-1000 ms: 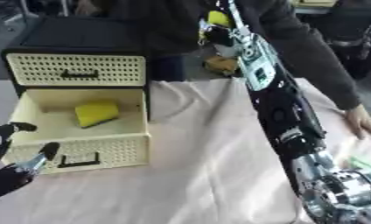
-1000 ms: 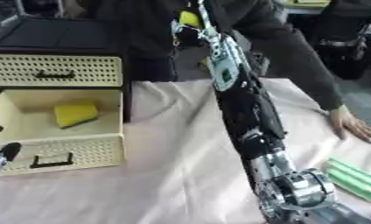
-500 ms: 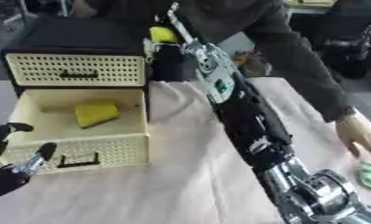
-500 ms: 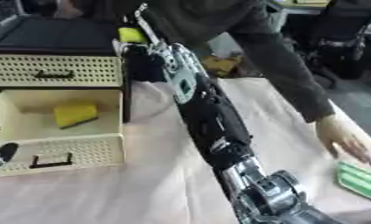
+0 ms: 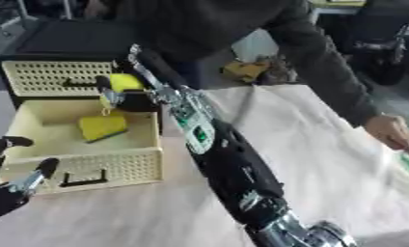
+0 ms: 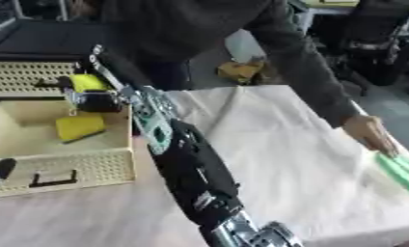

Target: Pick up objects from table and place into drawer.

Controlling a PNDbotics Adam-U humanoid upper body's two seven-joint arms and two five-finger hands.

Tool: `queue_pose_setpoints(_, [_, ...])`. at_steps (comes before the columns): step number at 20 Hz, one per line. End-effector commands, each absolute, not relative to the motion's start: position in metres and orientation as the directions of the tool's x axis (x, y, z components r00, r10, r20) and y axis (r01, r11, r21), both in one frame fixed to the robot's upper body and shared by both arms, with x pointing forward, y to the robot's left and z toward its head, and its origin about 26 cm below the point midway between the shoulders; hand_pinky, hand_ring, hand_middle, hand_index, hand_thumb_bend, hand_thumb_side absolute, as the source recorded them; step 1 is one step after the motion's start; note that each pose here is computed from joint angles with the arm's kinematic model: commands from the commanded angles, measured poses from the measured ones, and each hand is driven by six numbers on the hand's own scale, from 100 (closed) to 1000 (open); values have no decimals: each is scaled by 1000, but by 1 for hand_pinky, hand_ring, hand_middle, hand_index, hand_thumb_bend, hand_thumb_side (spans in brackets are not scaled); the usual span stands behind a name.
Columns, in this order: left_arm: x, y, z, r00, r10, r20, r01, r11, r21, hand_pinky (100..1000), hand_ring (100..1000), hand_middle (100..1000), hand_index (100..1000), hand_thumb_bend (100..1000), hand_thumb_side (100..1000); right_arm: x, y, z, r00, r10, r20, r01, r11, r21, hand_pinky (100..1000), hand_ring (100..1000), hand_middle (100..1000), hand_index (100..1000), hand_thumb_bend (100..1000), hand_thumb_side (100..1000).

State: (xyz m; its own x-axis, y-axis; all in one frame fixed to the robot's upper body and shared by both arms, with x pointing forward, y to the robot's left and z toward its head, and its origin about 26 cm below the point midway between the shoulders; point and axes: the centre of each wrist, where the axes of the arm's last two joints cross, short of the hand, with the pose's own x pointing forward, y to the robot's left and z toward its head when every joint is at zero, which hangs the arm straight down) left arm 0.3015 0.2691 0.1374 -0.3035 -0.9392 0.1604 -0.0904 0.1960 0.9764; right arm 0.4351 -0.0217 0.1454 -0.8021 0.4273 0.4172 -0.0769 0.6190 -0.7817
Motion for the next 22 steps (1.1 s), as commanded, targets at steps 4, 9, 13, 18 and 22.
queue_pose_setpoints(4, [302,265,147,-324,-931,167,-125,217,968,100,100,100,781,473,1000,418,1,149,-795,498,346,63,635,-770,100,227,142,392,100,264])
queue_pose_setpoints(9, [303,263,148,-333,-927,175,-125,227,966,100,100,100,781,473,1000,407,10,145,-722,630,286,214,597,-774,100,233,159,399,100,248])
queue_pose_setpoints(13, [303,262,148,-335,-925,177,-125,230,965,100,100,100,781,473,1000,402,15,136,-664,711,232,260,511,-820,100,367,312,474,100,288])
queue_pose_setpoints(18, [303,262,148,-336,-925,179,-126,232,964,100,100,100,781,475,1000,397,22,126,-610,783,123,209,309,-928,752,847,794,766,100,381])
queue_pose_setpoints(22, [303,262,148,-334,-925,179,-127,232,964,100,100,100,781,474,1000,396,20,126,-584,807,87,192,242,-951,904,954,894,813,100,387])
